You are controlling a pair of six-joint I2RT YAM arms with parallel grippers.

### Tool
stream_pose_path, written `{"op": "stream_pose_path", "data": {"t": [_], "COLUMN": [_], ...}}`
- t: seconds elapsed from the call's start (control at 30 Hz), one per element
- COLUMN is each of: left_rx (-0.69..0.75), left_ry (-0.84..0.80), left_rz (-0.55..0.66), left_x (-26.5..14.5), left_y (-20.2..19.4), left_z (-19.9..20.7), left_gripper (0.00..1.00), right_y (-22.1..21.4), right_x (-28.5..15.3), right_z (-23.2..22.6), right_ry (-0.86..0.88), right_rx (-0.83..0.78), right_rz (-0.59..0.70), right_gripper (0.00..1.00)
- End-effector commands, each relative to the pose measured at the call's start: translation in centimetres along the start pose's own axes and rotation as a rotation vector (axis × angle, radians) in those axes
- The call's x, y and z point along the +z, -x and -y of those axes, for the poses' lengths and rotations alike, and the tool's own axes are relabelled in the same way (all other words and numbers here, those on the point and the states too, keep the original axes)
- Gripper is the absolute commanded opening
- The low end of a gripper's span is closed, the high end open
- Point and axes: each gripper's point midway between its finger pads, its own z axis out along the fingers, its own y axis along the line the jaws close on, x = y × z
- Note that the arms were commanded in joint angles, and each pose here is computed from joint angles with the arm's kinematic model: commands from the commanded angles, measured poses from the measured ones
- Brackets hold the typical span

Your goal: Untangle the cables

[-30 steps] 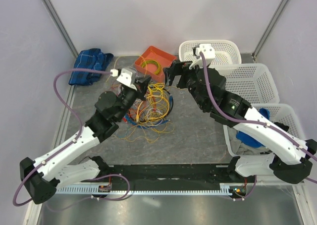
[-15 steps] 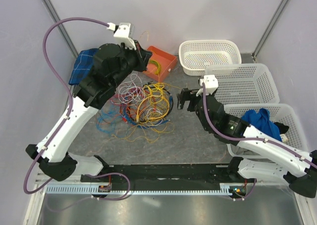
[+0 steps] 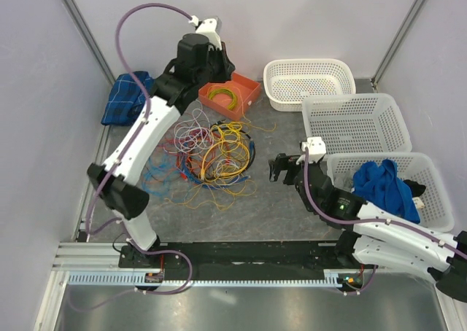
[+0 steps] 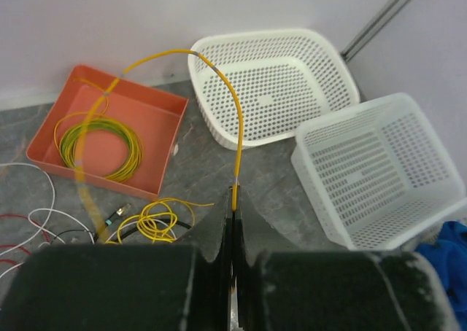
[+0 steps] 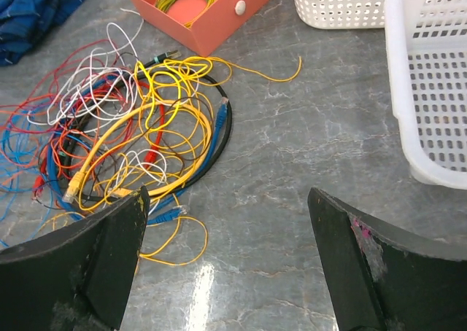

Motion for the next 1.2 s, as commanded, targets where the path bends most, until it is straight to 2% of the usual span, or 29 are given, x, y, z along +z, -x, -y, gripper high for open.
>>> {"op": "stream_pose_path", "data": {"t": [0.0, 0.27, 0.4, 0.53, 0.67, 0.97, 1.17], "left_rx": [-0.073, -0.130, -0.168, -0.222, -0.241, -0.232, -0.237], "left_ry": [0.006, 0.021, 0.010, -0.009, -0.050, -0.083, -0.031], "left_rz": [-0.047, 0.021, 0.040, 0.022, 0.043, 0.126, 0.096], "left_x": [4.4, 10.7, 13.2, 15.9, 17.4, 19.8, 22.1], "left_y": [-0.6, 1.4, 1.1, -0.9, -1.3, -0.9, -4.1], "left_z": [-2.5, -6.2, -8.5, -10.1, -10.3, -11.0, -13.0], "left_gripper": [0.02, 0.02, 0.02, 0.02, 0.02, 0.02, 0.02], "right_y": [-0.3, -2.9, -4.2, -4.9, -5.2, -7.7, -8.2], "right_x": [0.3, 1.5, 1.8, 2.3, 2.7, 3.6, 3.9], "right_z": [-0.3, 0.4, 0.2, -0.1, -1.2, -0.8, -0.3], "right_ry": [0.029, -0.011, 0.008, -0.001, 0.039, 0.003, -0.027], "right_rx": [0.088, 0.073, 0.102, 0.108, 0.128, 0.106, 0.091], "right_rz": [0.051, 0.031, 0.024, 0.003, -0.004, -0.051, -0.052], "right_gripper": [0.98, 0.98, 0.98, 0.98, 0.98, 0.98, 0.98]}}
